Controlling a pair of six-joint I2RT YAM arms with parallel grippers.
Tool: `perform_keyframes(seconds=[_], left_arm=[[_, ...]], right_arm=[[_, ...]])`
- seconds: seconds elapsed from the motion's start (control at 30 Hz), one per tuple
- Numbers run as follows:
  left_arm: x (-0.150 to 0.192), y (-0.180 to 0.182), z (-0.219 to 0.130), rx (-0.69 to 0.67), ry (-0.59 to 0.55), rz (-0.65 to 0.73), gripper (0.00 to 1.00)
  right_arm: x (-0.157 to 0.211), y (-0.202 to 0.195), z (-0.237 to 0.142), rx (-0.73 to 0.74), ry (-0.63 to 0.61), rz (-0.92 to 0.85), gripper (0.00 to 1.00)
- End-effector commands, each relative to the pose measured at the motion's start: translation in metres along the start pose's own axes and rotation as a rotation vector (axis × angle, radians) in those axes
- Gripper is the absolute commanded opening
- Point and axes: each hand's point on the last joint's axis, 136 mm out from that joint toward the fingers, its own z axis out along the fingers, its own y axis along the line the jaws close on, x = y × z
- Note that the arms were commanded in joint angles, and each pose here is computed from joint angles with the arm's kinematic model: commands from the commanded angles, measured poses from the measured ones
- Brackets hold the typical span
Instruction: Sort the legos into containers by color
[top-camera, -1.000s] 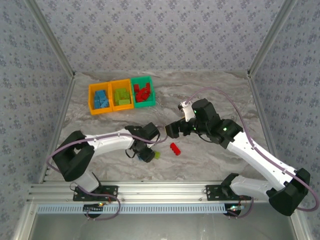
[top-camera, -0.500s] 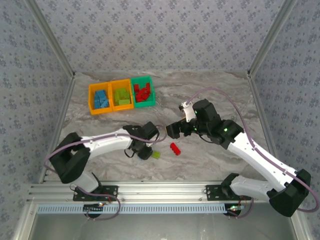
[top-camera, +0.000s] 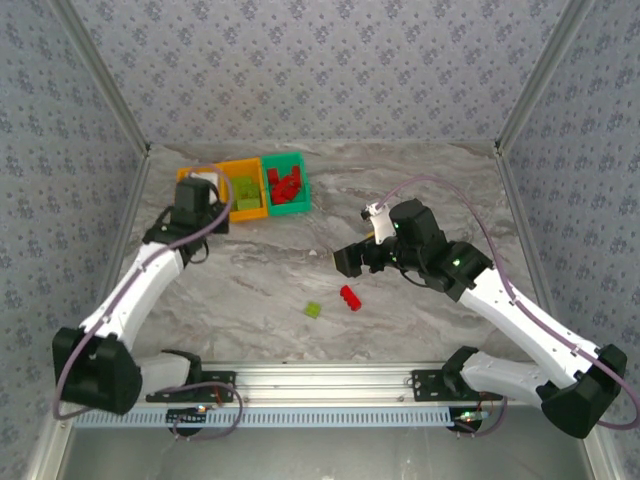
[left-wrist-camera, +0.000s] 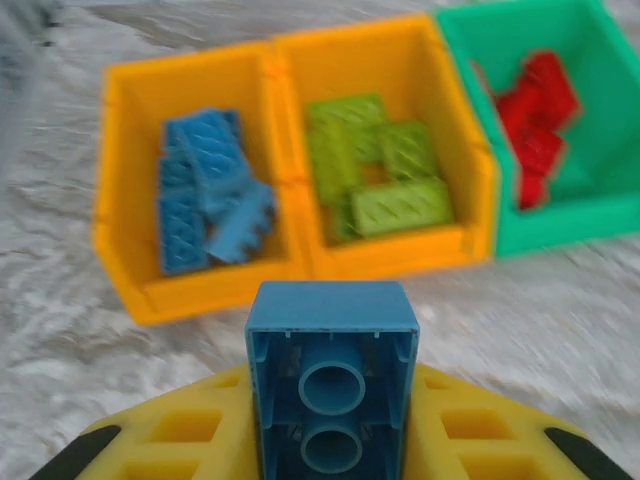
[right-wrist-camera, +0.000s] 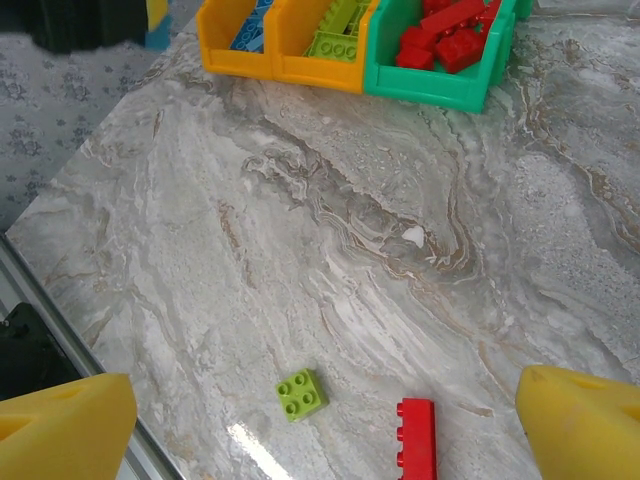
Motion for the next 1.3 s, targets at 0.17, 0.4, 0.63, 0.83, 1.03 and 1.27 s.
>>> perform_keyframes(seconds=[0.17,0.4,0.63,0.83,1.03,1.27], left_arm=[[-0.047,0.065,0.084,-0.205,0.058,-0.121,0.32],[-0.060,0.083,0.133,-0.284,0.090,-0.117,0.38],[-0.061,0.075,0.131,-0.231,0.100,-0.134,0.61],[-0.064,0.035,0.061,-0.032,-0.004,-0.220,0.60],[-0.057,-0.054,-0.052,0.234,-0.138,-0.009,0.60],[0.019,-0.154,-0.167,0.642,-0.191,0.578,0.62]], right_arm=[[0.002,0.002,-0.015,-0.006,-0.018,0.027,1.00],[0.002,0.001,-0.022,0.002,-0.027,0.032,1.00],[0.001,-0.001,-0.021,0.011,-0.039,0.040,1.00],[0.005,-0.016,-0.012,0.081,-0.040,0.066,1.00],[0.035,-0.047,0.014,0.239,0.072,0.108,1.00],[0.086,-0.050,0.052,0.258,0.220,0.132,0.98]])
